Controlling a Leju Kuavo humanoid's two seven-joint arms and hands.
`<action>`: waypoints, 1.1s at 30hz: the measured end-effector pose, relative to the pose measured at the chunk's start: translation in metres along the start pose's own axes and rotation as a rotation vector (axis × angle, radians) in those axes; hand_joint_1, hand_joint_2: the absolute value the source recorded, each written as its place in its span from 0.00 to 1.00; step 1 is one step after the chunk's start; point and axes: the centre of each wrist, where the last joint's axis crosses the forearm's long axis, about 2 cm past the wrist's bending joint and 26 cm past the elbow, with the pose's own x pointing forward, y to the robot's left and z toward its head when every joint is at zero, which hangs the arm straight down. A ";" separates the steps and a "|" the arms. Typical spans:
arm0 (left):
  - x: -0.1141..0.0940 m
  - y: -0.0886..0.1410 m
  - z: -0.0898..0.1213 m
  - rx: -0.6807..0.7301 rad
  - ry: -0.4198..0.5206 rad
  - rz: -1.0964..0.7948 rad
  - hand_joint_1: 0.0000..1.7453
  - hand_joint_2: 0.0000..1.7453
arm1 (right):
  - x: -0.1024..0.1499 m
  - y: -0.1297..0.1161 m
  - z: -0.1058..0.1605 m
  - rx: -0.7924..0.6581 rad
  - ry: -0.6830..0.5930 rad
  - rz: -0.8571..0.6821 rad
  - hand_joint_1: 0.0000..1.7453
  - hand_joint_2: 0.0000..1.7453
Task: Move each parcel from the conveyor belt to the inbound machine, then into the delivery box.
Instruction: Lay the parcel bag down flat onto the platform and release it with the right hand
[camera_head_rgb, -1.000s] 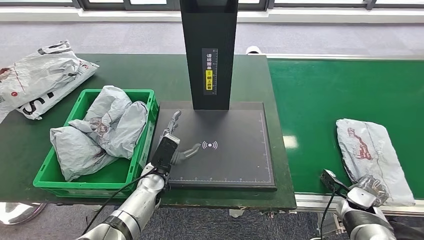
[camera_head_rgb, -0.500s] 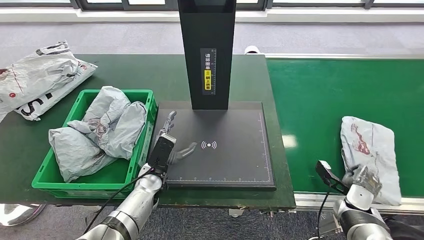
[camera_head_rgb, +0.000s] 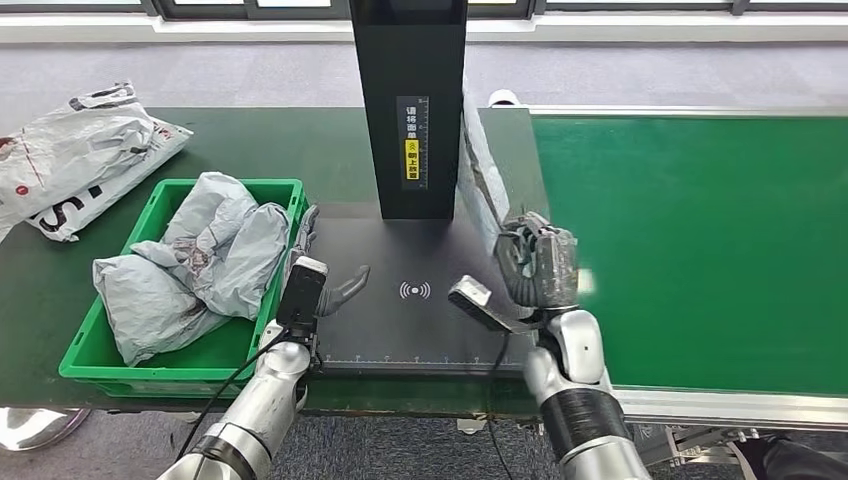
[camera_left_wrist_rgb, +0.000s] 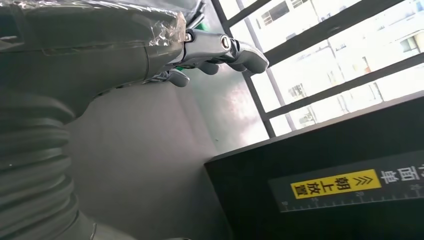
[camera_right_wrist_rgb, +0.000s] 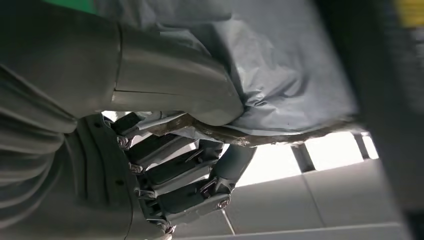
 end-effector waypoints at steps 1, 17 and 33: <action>0.001 0.000 -0.002 0.000 -0.003 0.001 0.00 1.00 | 0.011 0.002 -0.002 0.010 -0.008 -0.037 1.00 1.00; 0.017 -0.009 -0.024 -0.019 -0.034 0.046 0.00 1.00 | 0.094 0.062 0.052 0.867 -0.057 -0.233 0.00 1.00; 0.018 -0.011 -0.018 0.070 -0.098 -0.004 0.00 1.00 | 0.069 0.042 0.049 0.364 -0.060 -0.341 0.00 1.00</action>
